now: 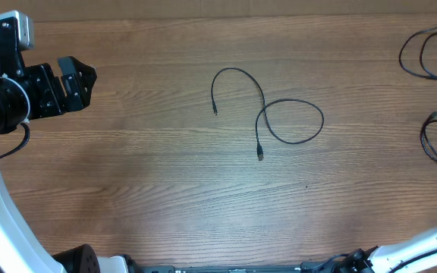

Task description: Untangle cables

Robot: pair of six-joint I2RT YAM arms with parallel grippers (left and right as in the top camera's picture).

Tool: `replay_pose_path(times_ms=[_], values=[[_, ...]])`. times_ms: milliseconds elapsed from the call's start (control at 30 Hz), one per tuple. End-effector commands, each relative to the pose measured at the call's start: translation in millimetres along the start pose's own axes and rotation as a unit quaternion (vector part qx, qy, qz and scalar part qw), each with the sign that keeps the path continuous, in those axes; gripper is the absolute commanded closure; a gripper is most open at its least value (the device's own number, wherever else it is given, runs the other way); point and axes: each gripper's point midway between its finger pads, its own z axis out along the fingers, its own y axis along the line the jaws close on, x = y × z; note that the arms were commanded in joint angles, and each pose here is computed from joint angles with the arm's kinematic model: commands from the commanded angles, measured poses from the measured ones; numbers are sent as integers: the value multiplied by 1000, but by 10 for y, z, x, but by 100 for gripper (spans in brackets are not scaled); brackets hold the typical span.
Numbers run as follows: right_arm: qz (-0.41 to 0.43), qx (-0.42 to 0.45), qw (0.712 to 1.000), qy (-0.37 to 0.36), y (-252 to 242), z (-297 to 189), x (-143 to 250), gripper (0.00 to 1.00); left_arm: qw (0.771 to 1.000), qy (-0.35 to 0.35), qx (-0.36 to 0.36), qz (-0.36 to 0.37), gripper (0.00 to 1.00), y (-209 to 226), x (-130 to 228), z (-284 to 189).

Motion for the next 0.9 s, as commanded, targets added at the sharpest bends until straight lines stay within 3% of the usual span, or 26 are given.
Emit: replay_pose_path(times_ms=[0, 233, 600, 767, 867], values=[[-56, -24, 998, 15, 327, 54, 333, 96, 1000, -4, 10, 10, 1, -68, 14, -40], [-115, -80, 990, -9, 907, 10, 634, 96, 1000, -4, 10, 3, 1, -68, 14, -40], [-79, -5, 997, -16, 460, -92, 336, 96, 1000, -5, 10, 3, 1, -71, 15, -47], [-73, -110, 991, 24, 778, -570, 390, 96, 1000, -5, 10, -1, 0, -72, 15, -47], [-143, -207, 968, -4, 1255, -1211, 533, 96, 1000, -5, 10, -4, 1, -72, 14, -46]])
